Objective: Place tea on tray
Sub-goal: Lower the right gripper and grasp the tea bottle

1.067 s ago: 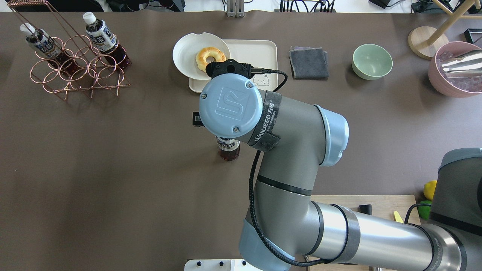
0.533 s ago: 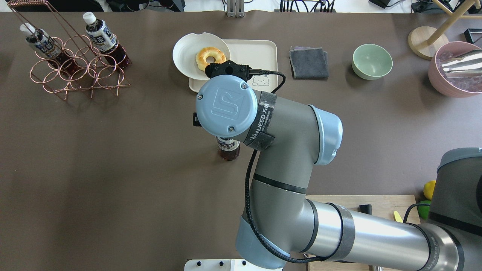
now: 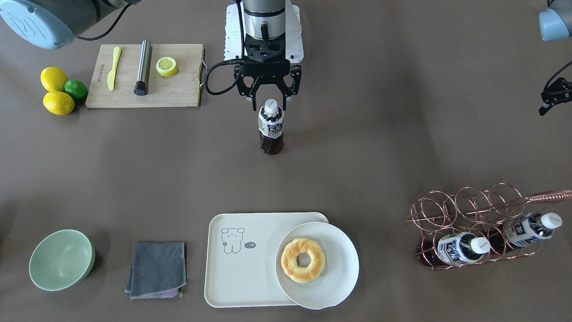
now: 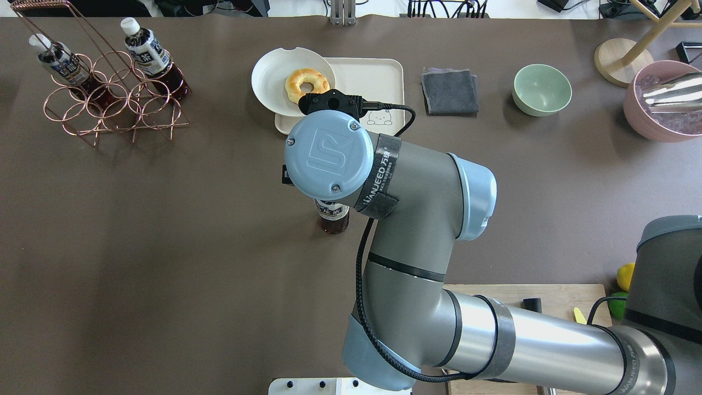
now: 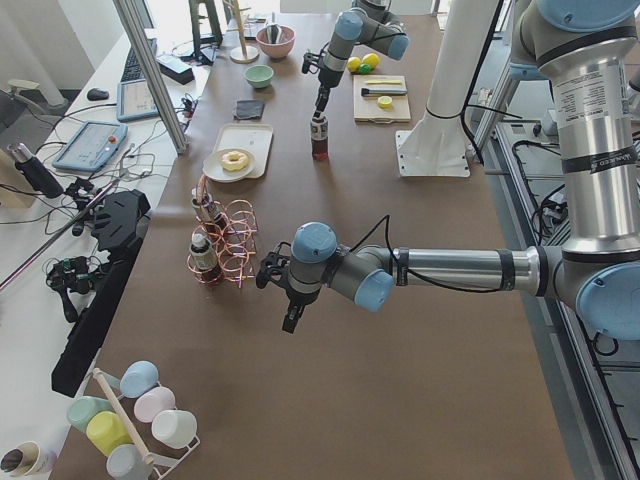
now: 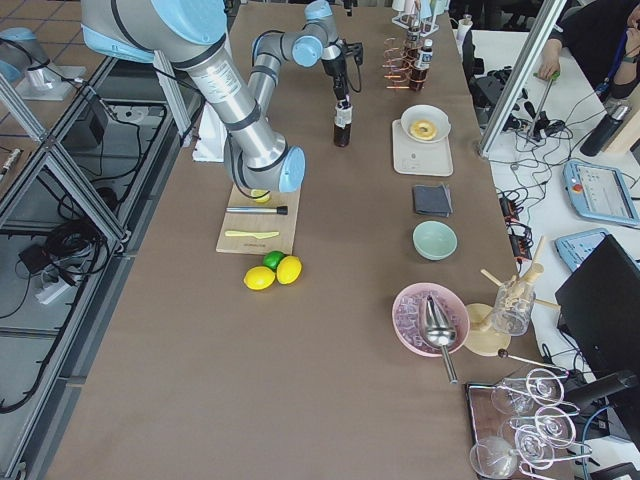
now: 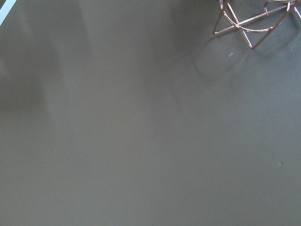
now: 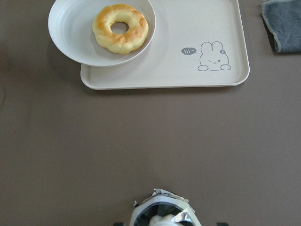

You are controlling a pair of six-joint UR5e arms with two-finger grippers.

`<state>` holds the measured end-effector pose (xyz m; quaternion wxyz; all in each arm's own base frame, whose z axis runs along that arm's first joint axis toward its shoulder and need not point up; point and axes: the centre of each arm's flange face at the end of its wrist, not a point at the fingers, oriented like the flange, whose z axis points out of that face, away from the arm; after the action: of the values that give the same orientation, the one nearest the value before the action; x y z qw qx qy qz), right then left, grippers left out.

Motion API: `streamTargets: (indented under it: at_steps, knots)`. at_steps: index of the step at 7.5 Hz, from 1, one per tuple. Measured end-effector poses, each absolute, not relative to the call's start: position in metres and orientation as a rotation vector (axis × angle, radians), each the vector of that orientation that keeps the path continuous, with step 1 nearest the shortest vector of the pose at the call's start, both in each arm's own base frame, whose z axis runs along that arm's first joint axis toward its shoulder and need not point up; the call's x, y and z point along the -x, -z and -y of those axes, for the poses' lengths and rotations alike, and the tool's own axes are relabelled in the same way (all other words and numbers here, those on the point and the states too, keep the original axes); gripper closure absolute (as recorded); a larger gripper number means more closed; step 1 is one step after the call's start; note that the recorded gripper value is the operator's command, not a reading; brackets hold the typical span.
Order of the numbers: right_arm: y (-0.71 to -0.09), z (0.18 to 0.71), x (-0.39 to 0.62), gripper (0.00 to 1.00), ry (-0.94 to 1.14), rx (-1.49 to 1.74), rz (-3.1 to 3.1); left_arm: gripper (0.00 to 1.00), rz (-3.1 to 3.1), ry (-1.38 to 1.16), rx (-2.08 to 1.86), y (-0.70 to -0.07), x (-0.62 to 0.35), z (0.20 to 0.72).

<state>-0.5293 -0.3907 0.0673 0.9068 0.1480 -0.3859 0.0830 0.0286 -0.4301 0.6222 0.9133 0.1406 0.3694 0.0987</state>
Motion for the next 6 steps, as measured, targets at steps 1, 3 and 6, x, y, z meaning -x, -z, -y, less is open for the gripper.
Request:
streamTargets:
  at_steps: [1,3,6]
  knots:
    - [-0.0675,0.3907,0.5295,0.28,-0.171,-0.305,0.797,0.00,-0.761,-0.203,-0.290,-0.6221,-0.0287,0.4303]
    - [-0.0684,0.3914,0.5309,0.28,-0.171,-0.305,0.793,0.00,-0.761,-0.203,-0.290,-0.6221,-0.0287,0.4305]
    - [-0.0702,0.3952,0.5353,0.30,-0.175,-0.323,0.793,0.00,-0.761,-0.204,-0.291,-0.6219,-0.0289,0.4310]
